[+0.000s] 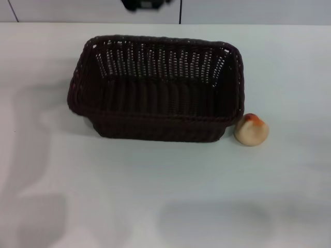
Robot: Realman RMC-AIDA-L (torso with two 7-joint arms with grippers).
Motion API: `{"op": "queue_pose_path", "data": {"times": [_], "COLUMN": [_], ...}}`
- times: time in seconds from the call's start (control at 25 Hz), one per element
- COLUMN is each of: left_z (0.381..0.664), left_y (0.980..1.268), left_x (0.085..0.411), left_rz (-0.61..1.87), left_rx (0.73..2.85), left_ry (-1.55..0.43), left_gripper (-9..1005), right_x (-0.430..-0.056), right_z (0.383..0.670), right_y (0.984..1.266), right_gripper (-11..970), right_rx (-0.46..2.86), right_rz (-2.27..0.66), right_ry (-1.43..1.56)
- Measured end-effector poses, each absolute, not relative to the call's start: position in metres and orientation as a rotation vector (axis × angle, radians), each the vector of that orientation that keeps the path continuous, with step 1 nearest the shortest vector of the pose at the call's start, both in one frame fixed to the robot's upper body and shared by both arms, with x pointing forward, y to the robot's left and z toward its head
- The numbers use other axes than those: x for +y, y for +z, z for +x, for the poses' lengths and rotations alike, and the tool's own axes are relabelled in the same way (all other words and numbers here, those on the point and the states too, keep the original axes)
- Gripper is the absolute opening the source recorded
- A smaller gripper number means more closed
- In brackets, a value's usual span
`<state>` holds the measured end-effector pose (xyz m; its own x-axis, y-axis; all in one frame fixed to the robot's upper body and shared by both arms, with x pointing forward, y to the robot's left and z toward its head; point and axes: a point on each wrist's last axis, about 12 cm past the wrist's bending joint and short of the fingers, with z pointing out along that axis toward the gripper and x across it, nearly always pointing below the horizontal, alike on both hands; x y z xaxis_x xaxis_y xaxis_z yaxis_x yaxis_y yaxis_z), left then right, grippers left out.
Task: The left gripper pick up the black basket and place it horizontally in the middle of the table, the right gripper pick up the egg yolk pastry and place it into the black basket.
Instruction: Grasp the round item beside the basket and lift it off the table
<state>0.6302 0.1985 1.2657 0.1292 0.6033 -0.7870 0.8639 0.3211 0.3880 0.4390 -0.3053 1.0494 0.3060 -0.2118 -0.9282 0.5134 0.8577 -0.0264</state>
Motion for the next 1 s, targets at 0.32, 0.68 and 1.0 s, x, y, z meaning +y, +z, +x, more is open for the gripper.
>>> {"op": "queue_pose_path", "data": {"times": [0.32, 0.68, 1.0], "left_z": [0.631, 0.599, 0.575], "left_y": [1.269, 1.217, 1.170], "left_x": [0.255, 0.339, 0.384], "left_rz": [0.888, 0.328, 0.073], "left_rx": [1.544, 1.421, 1.388], "left_ry": [-0.395, -0.511, -0.518], "left_gripper": [481, 477, 472], "right_x": [-0.288, -0.249, -0.217], "right_z": [0.439, 0.435, 0.428], "right_y": [1.050, 1.049, 1.045], "right_gripper": [515, 519, 522], "right_rx": [1.179, 1.224, 1.297], "right_rz": [0.262, 0.200, 0.145], "right_ry": [-0.406, -0.205, -0.042]}}
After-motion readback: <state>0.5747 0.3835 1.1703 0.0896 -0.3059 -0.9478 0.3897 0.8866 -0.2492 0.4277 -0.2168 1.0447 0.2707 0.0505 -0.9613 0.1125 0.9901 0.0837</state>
